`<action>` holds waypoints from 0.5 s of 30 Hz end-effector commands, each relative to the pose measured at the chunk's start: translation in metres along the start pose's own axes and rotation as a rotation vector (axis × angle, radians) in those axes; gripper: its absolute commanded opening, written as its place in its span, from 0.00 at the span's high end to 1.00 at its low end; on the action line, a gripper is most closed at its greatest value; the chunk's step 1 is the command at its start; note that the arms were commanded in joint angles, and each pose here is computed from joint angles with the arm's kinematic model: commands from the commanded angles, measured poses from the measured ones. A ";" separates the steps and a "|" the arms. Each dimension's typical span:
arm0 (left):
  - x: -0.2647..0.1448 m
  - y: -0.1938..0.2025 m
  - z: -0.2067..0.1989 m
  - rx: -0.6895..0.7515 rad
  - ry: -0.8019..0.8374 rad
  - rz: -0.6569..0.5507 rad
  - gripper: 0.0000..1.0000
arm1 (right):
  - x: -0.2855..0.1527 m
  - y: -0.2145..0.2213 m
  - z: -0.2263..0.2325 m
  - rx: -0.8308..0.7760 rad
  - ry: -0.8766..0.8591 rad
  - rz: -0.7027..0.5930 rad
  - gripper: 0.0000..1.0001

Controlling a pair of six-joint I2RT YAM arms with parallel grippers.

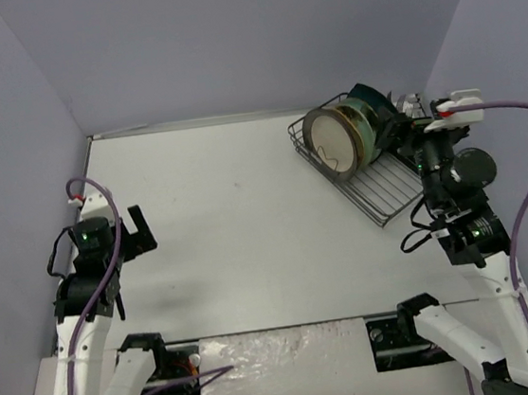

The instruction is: Load the plates into the dish rack

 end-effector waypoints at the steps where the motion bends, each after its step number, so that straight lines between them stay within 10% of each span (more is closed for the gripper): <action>1: -0.026 -0.034 -0.008 -0.002 0.050 -0.115 0.03 | -0.036 0.011 -0.006 0.113 0.127 0.068 0.00; 15: -0.080 -0.030 0.001 0.020 0.074 -0.133 0.03 | -0.104 0.027 -0.012 0.103 -0.034 0.027 0.00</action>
Point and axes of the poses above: each gripper's point midway between its finger pads, its own x axis out along the fingers, its own z axis along the line the jaws close on, y = z × x, the point moved 8 cm from there along -x, back along the fingers, and after that the axes turned 7 degrees about -x, right-handed, at the moved point
